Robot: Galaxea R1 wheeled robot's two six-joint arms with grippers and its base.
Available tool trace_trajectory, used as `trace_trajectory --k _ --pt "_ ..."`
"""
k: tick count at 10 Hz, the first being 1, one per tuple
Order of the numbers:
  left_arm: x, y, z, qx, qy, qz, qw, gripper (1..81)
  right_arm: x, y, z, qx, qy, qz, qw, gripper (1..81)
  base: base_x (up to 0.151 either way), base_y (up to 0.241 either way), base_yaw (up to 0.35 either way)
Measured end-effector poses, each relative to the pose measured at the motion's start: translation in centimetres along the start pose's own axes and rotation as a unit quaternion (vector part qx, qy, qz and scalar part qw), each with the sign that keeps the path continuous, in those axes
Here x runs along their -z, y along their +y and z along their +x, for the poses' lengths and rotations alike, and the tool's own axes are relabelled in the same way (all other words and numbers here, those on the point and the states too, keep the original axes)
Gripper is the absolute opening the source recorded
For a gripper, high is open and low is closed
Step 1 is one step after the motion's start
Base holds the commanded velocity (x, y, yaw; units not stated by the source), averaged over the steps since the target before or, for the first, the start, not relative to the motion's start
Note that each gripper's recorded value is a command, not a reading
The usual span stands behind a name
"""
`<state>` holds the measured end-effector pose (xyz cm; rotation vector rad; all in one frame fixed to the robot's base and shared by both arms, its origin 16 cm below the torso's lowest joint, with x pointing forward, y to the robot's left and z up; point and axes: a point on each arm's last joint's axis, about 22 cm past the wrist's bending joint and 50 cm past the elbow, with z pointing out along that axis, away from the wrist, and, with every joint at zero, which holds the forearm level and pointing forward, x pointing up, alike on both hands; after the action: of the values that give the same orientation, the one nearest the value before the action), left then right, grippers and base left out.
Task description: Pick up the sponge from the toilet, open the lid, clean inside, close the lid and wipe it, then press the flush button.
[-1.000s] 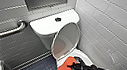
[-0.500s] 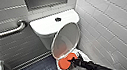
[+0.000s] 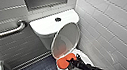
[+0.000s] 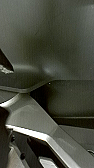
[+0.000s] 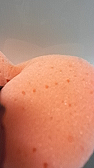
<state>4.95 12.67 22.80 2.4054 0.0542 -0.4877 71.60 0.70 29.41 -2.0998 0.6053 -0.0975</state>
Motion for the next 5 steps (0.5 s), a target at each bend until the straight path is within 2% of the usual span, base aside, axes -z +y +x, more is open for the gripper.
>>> trace_trajectory --k 1,2,4,5 --pt "0.0 0.0 0.0 0.0 0.0 0.0 1.0 81.1 0.1 0.2 -0.6 -0.006 0.001 0.009 0.9999 1.0 0.0 0.0 0.0" --pt "0.0 0.0 0.0 0.0 -0.001 0.0 1.0 81.1 0.2 0.2 -2.2 -0.008 -0.013 0.012 0.9998 1.0 0.0 0.0 0.0" --pt "-0.2 0.3 0.1 -0.001 0.0 -0.002 1.0 81.1 1.1 1.4 -8.0 -0.013 -0.075 -0.001 0.9971 1.0 0.0 0.0 0.0" --pt "-0.4 0.6 0.1 -0.001 0.0 -0.005 1.0 81.1 2.5 3.0 -9.4 -0.019 -0.088 -0.009 0.9959 1.0 0.0 0.0 0.0"
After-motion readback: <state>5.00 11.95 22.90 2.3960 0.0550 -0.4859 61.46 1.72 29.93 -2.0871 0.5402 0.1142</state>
